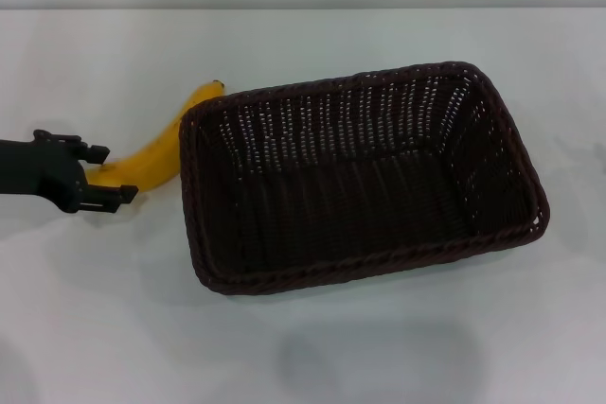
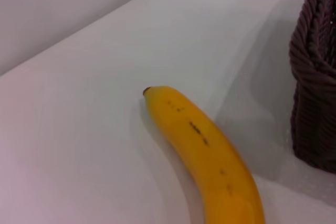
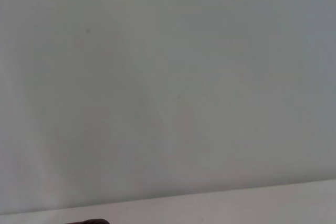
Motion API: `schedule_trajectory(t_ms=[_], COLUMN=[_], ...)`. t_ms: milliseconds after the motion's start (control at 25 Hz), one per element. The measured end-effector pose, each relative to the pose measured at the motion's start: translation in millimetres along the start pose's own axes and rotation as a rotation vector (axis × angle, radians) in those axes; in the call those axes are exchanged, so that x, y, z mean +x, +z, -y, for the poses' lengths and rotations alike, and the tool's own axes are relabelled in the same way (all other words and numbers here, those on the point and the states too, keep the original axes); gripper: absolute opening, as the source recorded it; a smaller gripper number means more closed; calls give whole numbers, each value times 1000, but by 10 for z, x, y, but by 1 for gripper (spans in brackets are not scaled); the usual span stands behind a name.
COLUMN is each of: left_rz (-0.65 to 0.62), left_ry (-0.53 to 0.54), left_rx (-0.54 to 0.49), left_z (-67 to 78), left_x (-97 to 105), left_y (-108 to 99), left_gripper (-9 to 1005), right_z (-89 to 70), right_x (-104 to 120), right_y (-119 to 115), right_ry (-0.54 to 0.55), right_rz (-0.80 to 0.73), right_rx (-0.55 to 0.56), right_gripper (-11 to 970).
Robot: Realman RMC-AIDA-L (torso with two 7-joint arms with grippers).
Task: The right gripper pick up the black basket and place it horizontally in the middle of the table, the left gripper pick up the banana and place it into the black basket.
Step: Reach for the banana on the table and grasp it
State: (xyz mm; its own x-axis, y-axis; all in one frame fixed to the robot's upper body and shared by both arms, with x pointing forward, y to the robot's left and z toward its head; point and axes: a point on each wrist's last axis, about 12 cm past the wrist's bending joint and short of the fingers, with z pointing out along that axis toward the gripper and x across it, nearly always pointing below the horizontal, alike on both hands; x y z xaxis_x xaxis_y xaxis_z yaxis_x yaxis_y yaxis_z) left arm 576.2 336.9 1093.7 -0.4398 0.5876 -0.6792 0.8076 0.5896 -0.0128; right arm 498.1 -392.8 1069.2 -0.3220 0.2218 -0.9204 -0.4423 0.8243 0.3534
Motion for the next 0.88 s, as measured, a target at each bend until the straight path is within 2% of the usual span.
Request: schedule_trajectory(t_ms=[440,880], left_rz=[5,15], left_ry=[-15,-49], left_rx=[63,12], left_z=[133,84], left_x=[-30,2], left_y=[116,45], left_gripper=[739,734], right_z=[25,18], right_x=[14,-4], right_y=[-35,3], right_ry=[0,-9], right_rz=[0,-3], right_rx=[19,11], right_gripper=[436,438])
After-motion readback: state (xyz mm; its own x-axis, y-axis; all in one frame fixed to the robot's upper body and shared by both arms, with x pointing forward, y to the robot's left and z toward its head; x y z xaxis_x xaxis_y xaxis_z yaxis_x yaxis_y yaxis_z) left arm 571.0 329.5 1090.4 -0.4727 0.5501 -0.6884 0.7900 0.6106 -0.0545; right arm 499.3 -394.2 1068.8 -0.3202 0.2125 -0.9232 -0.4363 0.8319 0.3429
